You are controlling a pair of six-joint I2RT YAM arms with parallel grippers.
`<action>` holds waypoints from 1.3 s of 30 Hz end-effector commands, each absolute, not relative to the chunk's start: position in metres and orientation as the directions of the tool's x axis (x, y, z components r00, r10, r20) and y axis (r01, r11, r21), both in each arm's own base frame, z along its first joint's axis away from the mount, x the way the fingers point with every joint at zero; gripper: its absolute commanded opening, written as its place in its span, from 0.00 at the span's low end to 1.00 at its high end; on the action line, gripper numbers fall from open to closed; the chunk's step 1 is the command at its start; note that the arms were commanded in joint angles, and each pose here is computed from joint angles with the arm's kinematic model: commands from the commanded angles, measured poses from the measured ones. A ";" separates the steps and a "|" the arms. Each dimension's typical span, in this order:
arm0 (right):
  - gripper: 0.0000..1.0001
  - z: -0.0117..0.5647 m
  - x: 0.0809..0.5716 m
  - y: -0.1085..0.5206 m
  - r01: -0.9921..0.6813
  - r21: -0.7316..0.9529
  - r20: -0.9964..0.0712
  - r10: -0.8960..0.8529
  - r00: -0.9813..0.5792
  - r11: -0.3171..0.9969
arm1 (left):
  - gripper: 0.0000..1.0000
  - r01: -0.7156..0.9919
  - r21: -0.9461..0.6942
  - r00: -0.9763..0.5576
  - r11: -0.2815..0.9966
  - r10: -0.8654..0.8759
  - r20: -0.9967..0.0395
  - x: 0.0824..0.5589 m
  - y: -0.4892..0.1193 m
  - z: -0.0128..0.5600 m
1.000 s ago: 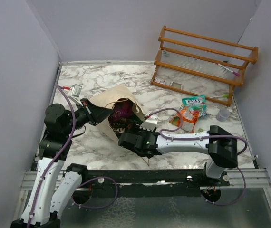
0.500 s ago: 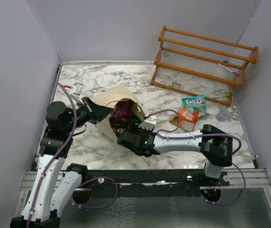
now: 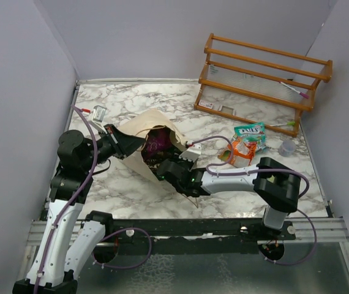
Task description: Take the snacks out of the paper bag
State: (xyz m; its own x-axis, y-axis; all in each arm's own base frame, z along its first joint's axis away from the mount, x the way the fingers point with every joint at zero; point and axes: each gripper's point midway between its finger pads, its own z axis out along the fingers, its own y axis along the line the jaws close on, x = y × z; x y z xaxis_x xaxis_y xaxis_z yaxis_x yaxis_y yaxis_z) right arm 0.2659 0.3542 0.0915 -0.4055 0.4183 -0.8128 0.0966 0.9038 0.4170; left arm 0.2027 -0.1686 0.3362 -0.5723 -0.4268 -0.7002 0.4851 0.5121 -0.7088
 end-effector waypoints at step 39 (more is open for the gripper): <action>0.01 0.262 0.241 0.390 -0.414 0.548 -0.826 0.393 -0.403 0.727 | 0.00 0.601 -0.679 -0.534 0.421 -0.420 -0.734 0.187 -0.178 0.363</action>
